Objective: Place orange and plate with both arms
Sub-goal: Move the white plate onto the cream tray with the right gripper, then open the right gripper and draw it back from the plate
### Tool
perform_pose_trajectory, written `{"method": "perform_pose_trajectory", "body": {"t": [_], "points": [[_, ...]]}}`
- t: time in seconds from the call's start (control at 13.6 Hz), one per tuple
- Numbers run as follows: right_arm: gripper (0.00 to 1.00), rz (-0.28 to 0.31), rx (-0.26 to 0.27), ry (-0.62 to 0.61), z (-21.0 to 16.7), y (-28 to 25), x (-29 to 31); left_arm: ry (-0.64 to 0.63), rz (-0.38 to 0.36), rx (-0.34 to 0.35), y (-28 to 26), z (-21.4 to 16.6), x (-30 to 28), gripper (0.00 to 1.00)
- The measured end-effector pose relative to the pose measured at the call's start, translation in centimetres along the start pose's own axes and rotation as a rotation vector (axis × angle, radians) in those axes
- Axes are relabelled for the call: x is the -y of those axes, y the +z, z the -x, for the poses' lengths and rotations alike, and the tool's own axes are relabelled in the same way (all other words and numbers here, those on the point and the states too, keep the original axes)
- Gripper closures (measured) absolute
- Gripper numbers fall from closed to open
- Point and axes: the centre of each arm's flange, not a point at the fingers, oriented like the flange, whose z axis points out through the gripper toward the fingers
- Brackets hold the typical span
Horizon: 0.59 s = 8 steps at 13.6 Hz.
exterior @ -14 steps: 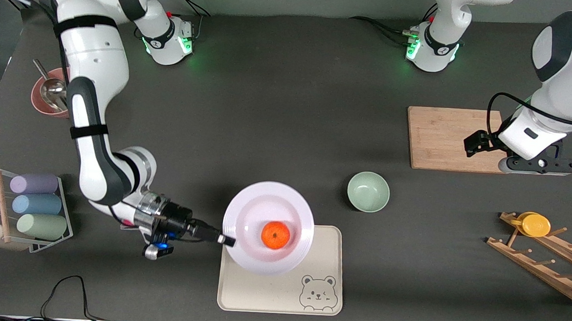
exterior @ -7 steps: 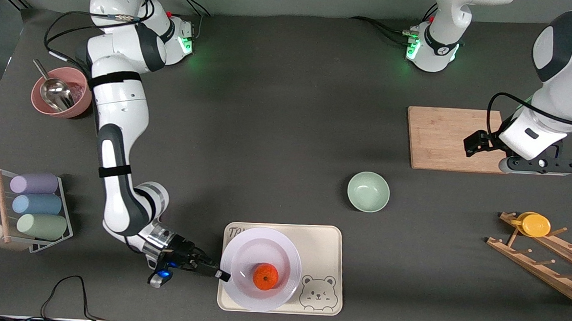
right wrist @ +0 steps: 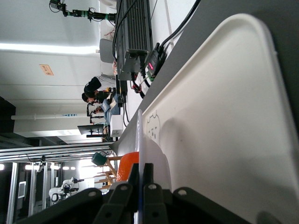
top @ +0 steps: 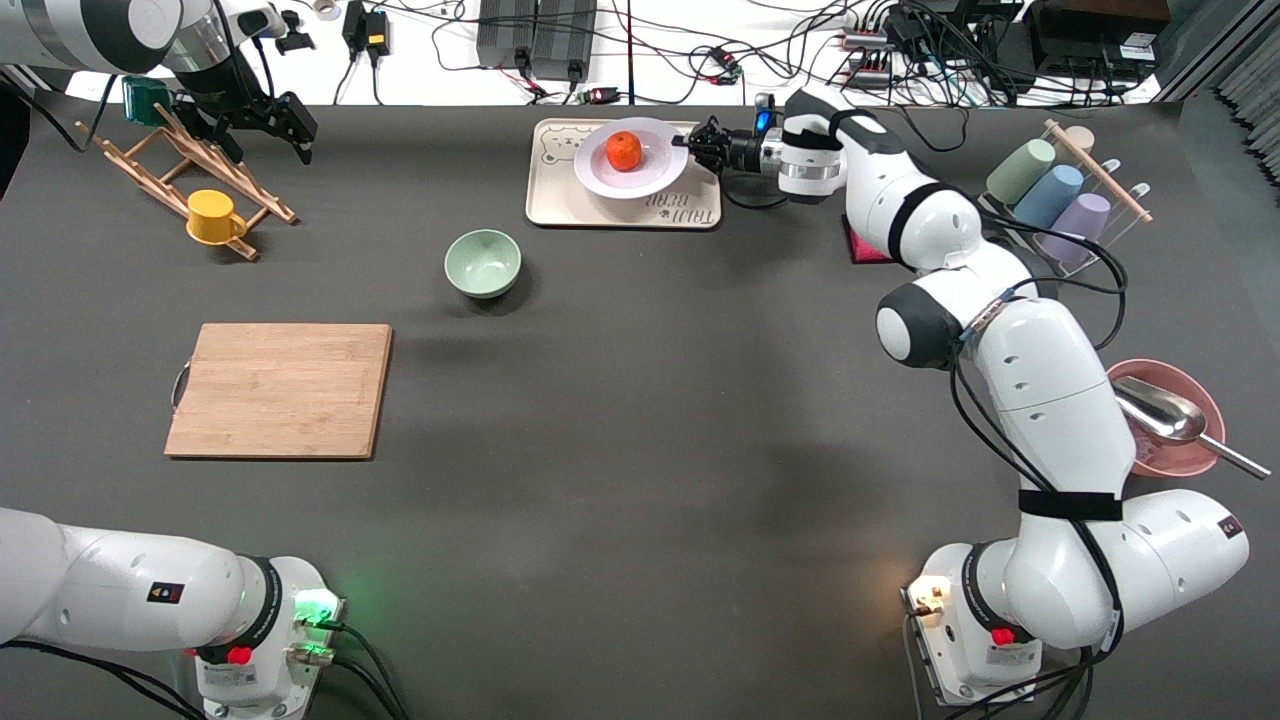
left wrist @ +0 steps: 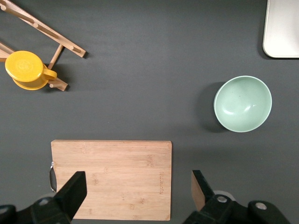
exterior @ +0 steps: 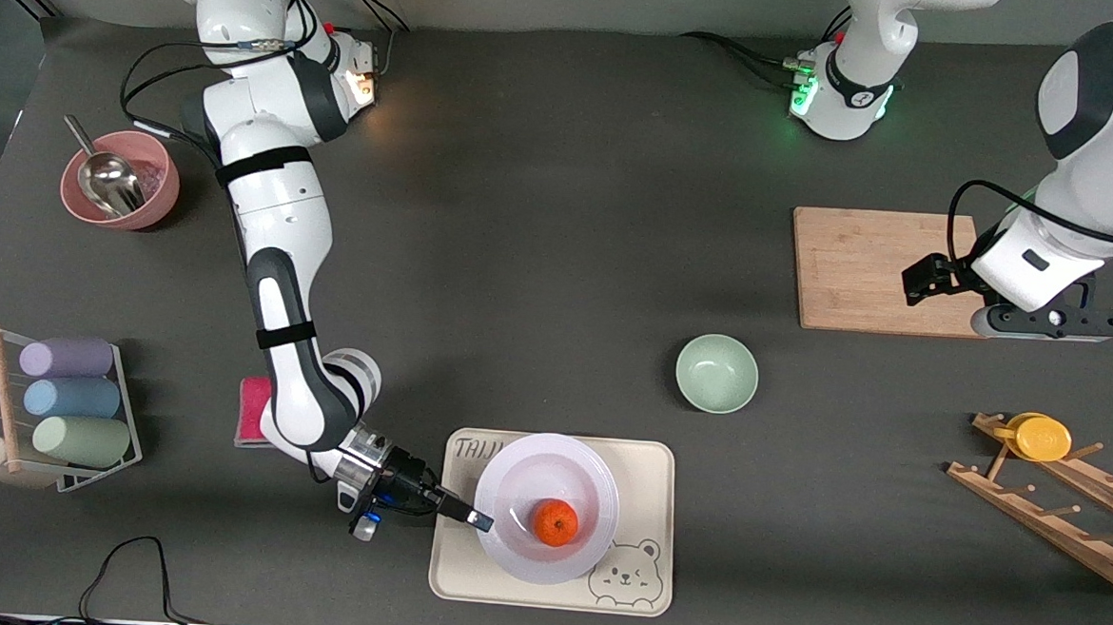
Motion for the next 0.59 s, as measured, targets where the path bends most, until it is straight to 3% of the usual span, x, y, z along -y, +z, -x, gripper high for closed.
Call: {"method": "perform_pose_trajectory", "body": {"t": [0.29,0.44,0.59], "points": [[0.94,0.012,-0.005,-0.016,0.10,0.00,-0.97,-0.001,0.000,0.000,0.00,0.00,0.03,0.00],[0.89,0.007,-0.007,-0.022,-0.04,0.02,-0.57,-0.001,0.001,0.000,0.00,0.00,0.03,0.00],[0.70,0.002,-0.010,-0.027,-0.23,-0.02,-0.19,-0.001,0.001,0.000,0.00,0.00,0.03,0.00]]}}
